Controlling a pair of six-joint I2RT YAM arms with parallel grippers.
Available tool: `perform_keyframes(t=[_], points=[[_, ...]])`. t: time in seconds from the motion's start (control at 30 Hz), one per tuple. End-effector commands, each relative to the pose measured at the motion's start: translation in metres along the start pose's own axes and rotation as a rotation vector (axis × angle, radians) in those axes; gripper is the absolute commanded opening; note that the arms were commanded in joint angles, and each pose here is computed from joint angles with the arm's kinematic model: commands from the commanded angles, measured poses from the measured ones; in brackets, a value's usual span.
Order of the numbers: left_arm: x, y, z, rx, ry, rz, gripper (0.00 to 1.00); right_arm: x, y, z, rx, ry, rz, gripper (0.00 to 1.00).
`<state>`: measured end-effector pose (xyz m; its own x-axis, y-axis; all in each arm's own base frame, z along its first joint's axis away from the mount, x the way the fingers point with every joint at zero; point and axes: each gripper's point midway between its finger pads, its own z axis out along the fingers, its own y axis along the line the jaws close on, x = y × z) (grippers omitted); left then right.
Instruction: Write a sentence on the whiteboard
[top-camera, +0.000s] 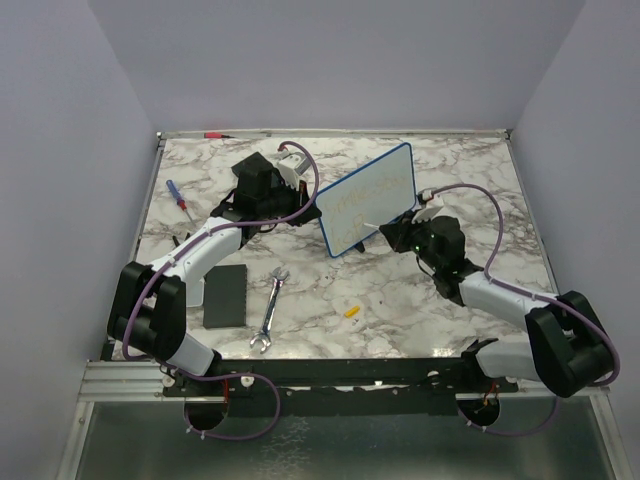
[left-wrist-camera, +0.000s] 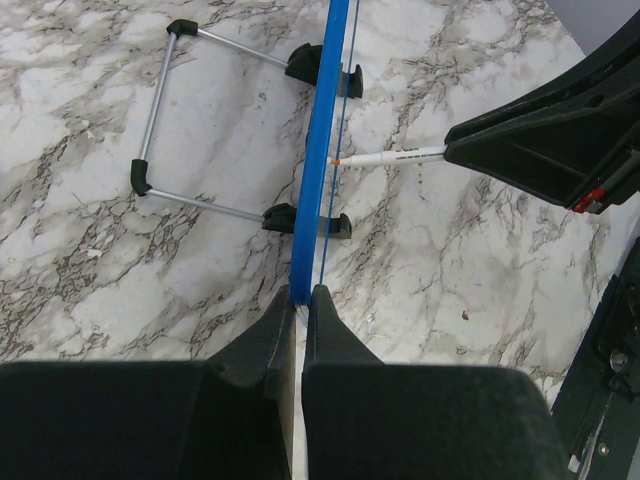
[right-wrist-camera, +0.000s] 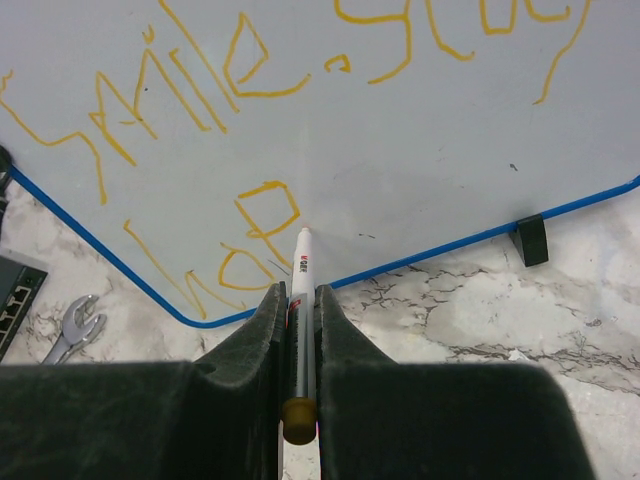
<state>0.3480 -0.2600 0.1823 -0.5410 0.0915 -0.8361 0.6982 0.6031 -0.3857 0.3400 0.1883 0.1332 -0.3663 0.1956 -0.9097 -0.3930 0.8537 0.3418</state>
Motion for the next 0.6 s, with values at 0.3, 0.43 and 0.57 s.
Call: perform_keyframes(t=[0.3, 0.43, 0.57], points=[[0.011, -0.003, 0.000, -0.001, 0.044, -0.005, 0.00, -0.007, -0.023, 0.009, 0.124, -0.030, 0.009, 0.01], [0.011, -0.003, -0.001, -0.002, 0.044, -0.005, 0.00, -0.012, -0.028, 0.007, 0.161, -0.055, 0.021, 0.01], [0.012, -0.003, 0.000, 0.000, 0.047, -0.007, 0.00, -0.019, -0.027, 0.005, 0.160, -0.077, 0.022, 0.01]])
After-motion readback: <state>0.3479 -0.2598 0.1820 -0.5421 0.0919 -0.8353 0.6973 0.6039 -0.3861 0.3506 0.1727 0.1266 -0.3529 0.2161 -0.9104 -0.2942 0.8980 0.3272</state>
